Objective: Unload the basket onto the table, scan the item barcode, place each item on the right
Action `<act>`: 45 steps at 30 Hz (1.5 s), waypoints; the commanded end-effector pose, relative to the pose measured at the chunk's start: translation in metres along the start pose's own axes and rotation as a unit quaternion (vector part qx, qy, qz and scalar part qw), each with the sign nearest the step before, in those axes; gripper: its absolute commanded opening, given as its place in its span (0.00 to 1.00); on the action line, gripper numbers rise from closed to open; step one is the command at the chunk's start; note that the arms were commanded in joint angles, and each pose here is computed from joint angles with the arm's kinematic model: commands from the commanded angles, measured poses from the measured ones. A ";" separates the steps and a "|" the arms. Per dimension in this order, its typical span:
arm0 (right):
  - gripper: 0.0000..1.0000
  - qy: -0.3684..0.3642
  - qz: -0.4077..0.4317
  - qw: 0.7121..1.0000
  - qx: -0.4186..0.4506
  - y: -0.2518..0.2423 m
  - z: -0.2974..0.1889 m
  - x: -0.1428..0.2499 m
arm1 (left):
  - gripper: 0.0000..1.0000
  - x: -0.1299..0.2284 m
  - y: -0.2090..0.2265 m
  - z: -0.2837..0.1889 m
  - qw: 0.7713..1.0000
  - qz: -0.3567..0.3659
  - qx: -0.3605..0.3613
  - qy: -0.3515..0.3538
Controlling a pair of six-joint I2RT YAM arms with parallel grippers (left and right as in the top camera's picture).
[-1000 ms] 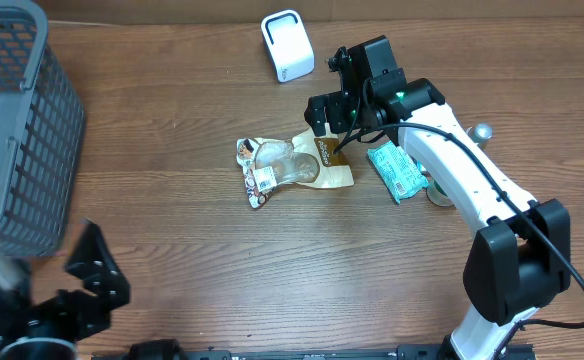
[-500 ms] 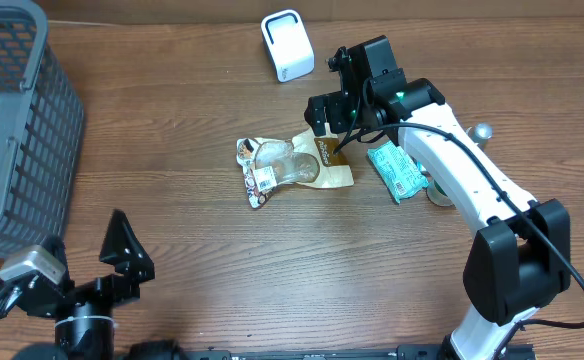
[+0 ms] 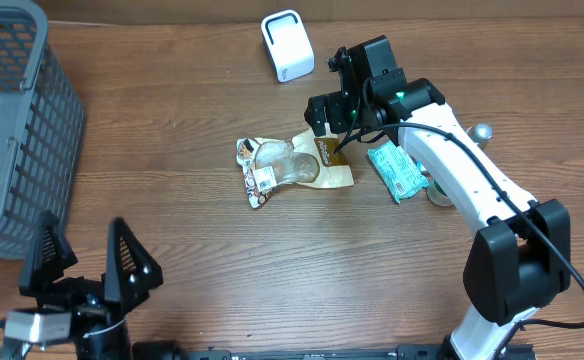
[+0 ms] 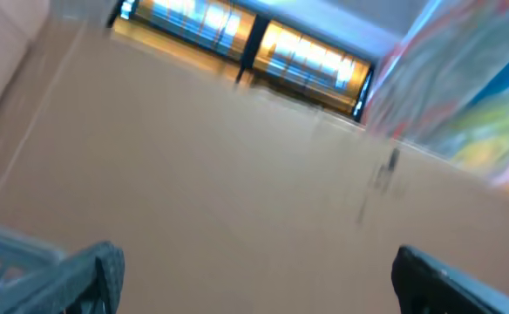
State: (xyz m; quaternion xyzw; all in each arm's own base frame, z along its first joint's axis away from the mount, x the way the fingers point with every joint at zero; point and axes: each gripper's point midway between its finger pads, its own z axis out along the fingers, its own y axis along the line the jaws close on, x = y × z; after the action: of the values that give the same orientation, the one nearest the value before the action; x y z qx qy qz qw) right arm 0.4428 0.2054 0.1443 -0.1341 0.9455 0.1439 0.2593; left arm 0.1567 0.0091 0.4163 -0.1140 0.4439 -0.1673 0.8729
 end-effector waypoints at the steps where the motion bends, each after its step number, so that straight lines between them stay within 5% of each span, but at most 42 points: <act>1: 1.00 -0.002 0.000 1.000 0.002 0.000 0.000 0.000 | 0.99 0.011 -0.002 -0.004 1.000 -0.002 0.028 -0.015; 11: 1.00 -0.002 0.000 1.000 0.002 0.000 0.000 0.000 | 1.00 0.064 0.021 -0.015 0.999 -0.003 0.034 -0.025; 23: 1.00 -0.002 0.000 1.000 0.002 0.000 0.000 0.000 | 1.00 0.148 0.072 -0.028 0.993 0.007 -0.062 0.102; 40: 1.00 -0.002 0.000 1.000 0.002 0.000 0.000 0.000 | 1.00 0.239 0.110 -0.078 0.925 0.170 -0.089 0.328; 45: 1.00 -0.002 0.000 1.000 0.002 0.000 0.000 0.000 | 0.99 0.240 0.108 -0.078 0.920 0.196 -0.071 0.332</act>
State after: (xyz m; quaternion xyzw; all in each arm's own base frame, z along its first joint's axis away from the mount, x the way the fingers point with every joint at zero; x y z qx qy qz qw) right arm 0.4428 0.2049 0.1441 -0.1339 0.9458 0.1425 0.2592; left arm 0.2460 0.0153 0.1556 -0.0651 0.7326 -0.0072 0.6775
